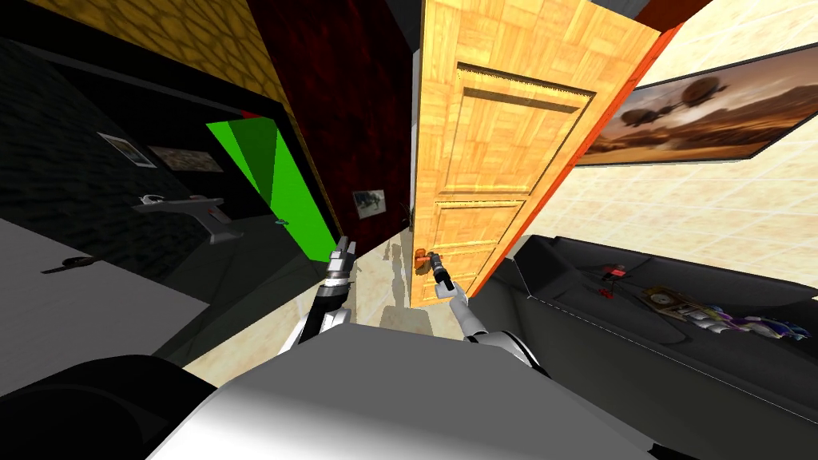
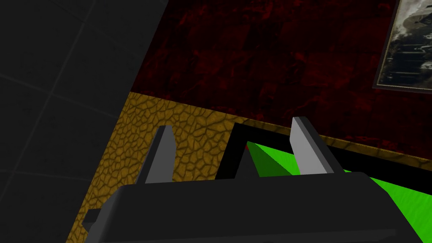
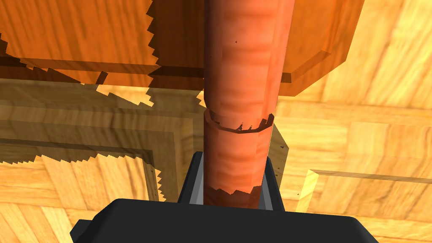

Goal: Push the door open

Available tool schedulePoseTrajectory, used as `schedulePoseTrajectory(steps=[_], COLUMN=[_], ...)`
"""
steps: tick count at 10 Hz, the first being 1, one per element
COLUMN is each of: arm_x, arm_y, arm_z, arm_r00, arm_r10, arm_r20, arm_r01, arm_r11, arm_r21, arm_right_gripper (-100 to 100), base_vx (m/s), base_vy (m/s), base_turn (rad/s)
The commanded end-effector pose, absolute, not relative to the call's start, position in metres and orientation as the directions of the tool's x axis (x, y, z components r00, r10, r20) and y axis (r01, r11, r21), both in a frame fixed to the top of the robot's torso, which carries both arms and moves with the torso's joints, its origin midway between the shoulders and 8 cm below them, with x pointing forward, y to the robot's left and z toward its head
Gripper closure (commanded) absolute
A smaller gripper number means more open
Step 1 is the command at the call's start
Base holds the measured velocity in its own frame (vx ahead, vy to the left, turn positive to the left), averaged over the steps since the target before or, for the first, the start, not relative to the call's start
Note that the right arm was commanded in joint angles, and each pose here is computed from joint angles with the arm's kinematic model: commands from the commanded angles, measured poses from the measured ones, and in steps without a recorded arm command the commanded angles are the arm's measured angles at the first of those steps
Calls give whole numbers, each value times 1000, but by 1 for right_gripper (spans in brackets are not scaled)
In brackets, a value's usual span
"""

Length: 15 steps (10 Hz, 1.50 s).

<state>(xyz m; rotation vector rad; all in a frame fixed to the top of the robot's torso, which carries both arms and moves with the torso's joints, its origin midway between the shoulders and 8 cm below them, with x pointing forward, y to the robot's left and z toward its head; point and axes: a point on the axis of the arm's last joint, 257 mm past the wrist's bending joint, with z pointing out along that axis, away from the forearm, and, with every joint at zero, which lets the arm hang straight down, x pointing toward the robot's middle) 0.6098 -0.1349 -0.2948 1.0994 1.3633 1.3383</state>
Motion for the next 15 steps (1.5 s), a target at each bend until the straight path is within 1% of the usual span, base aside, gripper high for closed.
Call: schedulePoseTrajectory(steps=[1,3,12,15], arm_x=[610,613,618,618], arm_y=[-135,-154,-197,-221], arm_z=[-295,-293,-292,-293], arm_r00=[-196,-166,-77,-41], arm_r10=[981,986,997,999], arm_r20=[-16,-23,-4,-11], arm_r01=[2,-1,0,1], arm_r11=[17,23,4,11], arm_r21=[1000,1000,1000,1000], arm_right_gripper=[100,100,100,100], base_vx=[70,125,141,123], base_vy=[48,97,145,91], base_turn=[-45,-54,-65,-64])
